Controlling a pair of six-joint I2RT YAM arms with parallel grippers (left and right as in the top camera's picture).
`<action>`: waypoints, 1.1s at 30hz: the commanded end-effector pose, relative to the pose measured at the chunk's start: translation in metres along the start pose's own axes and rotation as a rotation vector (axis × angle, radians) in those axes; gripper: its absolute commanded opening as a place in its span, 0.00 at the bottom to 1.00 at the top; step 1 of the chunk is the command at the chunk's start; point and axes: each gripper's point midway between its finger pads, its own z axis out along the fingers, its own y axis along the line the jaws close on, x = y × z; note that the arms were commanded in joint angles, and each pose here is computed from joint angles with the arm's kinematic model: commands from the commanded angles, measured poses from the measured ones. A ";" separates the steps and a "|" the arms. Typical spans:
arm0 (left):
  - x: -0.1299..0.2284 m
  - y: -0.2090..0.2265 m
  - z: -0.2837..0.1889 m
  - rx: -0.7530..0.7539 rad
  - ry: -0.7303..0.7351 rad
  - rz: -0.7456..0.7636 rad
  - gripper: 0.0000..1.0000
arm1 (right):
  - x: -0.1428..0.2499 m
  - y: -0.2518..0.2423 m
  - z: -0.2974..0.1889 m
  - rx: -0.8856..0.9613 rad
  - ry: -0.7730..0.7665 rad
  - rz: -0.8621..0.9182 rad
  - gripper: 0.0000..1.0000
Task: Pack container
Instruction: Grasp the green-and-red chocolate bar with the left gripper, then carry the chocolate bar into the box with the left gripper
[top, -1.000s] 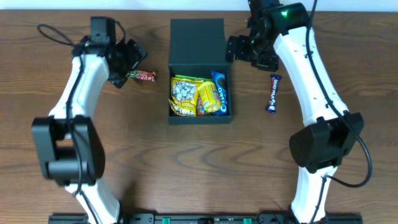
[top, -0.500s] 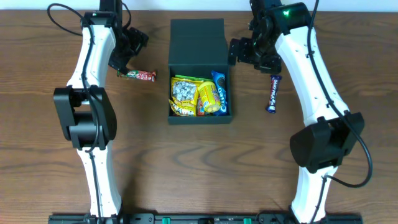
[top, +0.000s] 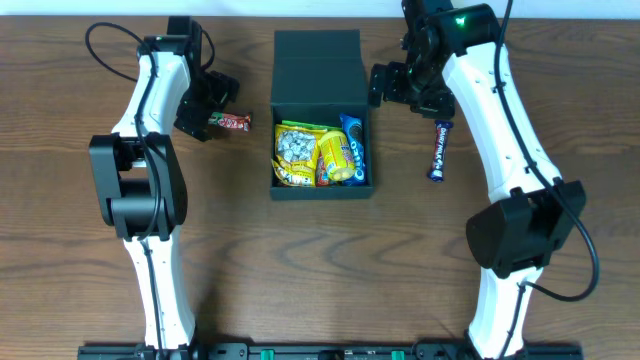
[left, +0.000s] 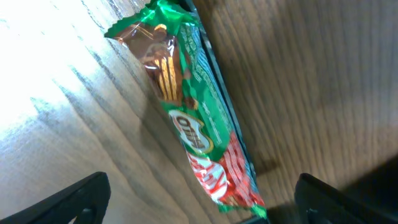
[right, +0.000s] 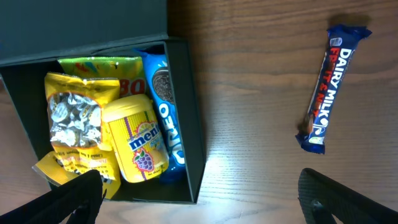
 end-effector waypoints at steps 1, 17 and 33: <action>-0.007 0.000 0.001 0.007 -0.022 -0.022 1.00 | -0.003 -0.003 -0.005 0.005 -0.018 -0.018 0.99; -0.008 -0.005 0.025 0.025 0.013 -0.056 0.89 | -0.003 -0.004 -0.005 0.012 -0.018 -0.025 0.99; -0.013 -0.003 0.037 0.019 0.014 -0.072 0.44 | -0.008 -0.016 -0.006 0.080 -0.046 -0.032 0.99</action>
